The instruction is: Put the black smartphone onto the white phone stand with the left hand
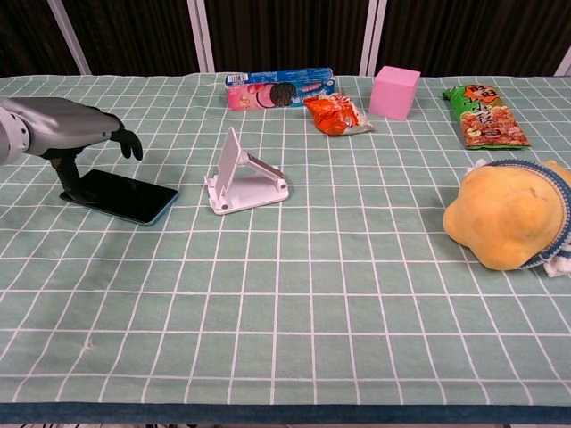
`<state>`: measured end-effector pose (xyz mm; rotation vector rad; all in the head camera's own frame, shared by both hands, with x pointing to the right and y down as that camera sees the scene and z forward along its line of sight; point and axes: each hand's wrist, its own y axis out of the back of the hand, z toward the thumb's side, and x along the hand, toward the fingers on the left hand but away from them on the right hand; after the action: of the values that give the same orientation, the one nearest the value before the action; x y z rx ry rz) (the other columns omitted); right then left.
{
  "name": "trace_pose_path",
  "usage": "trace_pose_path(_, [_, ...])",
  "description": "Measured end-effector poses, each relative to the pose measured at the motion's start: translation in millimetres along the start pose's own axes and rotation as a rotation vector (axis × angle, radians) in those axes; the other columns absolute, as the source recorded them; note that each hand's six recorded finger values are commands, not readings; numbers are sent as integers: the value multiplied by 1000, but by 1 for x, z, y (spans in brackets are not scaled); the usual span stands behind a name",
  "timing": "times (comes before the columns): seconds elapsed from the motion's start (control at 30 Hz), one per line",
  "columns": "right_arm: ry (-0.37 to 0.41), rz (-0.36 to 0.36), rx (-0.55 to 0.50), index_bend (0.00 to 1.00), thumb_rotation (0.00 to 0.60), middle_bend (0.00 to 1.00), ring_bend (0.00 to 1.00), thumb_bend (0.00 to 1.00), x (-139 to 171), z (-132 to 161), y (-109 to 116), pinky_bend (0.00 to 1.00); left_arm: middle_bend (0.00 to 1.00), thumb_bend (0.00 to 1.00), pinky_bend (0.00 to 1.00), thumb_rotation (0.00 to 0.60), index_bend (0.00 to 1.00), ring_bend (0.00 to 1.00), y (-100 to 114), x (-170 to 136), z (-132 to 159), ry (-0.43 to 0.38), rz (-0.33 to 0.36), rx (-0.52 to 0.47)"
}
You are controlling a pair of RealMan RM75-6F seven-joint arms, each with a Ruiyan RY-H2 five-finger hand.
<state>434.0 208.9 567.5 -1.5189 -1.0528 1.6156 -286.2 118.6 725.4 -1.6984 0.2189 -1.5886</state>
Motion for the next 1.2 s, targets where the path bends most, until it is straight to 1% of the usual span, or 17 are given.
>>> trace_pose_path(0.07, [0, 0, -1, 0, 600, 0, 0, 349, 0, 0, 0, 119, 199, 167, 0, 600, 202, 0, -2, 2, 3, -4, -7, 3])
trace_pose_path(0.43, [-2, 0, -3, 0, 600, 0, 0, 349, 0, 0, 0, 120, 202, 154, 0, 600, 202, 0, -6, 7, 12, -13, -29, 21])
trace_pose_path(0.83, [-2, 0, -3, 0, 600, 0, 0, 350, 0, 0, 0, 120, 212, 147, 0, 600, 206, 0, -10, 7, 9, -6, -46, 34])
trace_pose_path(1.2, [-3, 0, -2, 0, 600, 0, 0, 350, 0, 0, 0, 120, 235, 147, 0, 600, 235, 0, -14, 10, 12, -13, -59, 43])
